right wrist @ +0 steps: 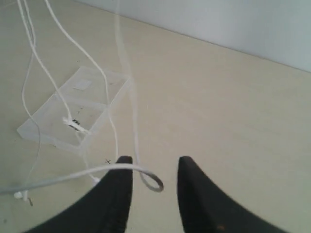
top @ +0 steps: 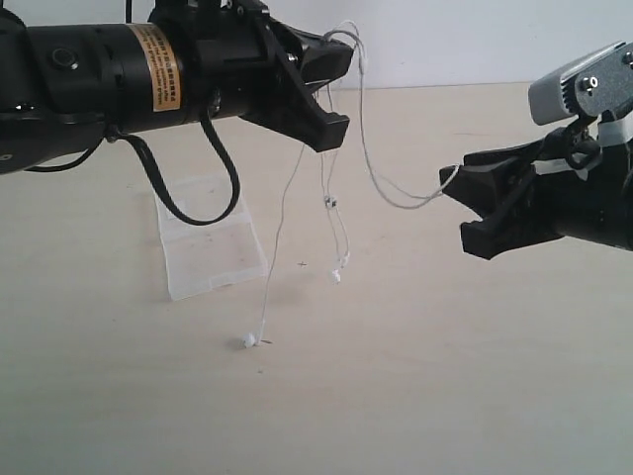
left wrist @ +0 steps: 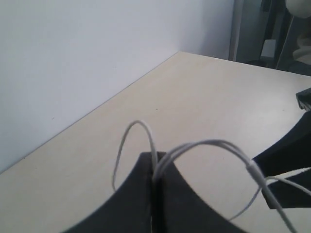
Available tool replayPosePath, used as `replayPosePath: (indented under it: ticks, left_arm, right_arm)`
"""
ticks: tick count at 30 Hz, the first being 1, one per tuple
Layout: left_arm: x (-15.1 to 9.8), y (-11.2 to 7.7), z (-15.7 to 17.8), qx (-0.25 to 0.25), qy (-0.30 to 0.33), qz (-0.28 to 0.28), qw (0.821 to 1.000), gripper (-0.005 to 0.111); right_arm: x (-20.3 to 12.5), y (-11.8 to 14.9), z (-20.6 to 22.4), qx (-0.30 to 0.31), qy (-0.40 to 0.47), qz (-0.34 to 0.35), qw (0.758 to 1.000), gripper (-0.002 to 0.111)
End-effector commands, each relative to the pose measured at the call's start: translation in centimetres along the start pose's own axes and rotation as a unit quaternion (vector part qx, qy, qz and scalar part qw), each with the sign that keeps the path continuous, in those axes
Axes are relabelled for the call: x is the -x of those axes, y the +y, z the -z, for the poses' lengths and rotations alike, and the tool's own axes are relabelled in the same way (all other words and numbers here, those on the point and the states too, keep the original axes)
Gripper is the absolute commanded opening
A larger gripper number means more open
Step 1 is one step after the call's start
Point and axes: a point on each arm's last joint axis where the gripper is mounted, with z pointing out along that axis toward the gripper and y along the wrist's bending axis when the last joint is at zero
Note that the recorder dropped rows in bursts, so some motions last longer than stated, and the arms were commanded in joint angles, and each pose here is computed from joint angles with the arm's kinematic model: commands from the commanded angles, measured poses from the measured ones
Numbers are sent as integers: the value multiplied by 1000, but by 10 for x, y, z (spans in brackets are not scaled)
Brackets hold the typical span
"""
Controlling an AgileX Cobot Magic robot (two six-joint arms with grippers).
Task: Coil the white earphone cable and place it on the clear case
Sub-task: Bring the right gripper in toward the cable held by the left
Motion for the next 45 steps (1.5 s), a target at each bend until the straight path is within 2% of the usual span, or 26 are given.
replayPosePath:
  ticks: [1, 6, 12, 16, 27, 32, 42, 45]
  left_arm:
    - [2, 1, 3, 4, 0, 7, 1000, 0]
    - [2, 1, 3, 4, -1, 6, 1000, 0]
    - [4, 1, 3, 3, -5, 3, 1000, 0]
    - [4, 1, 3, 4, -3, 3, 1000, 0]
    - [3, 1, 3, 5, -3, 2, 1000, 0]
    - [3, 1, 3, 5, -3, 2, 1000, 0]
    - [4, 1, 3, 6, -4, 9, 1000, 0]
    - [6, 0, 3, 1, -16, 16, 1000, 0]
  right_arm:
    - [-2, 2, 0, 11, 3, 2, 1000, 53]
    - [-5, 5, 0, 26, 19, 7, 999, 67]
    - [-10, 21, 3, 121, 44, 48, 991, 75]
    - [-12, 26, 5, 150, 51, 36, 987, 78]
    - [-10, 24, 4, 137, 44, 10, 990, 78]
    - [2, 18, 2, 103, -12, -99, 990, 78]
    - [7, 18, 2, 107, -32, -129, 985, 78]
    - [12, 24, 5, 143, -59, -137, 978, 78]
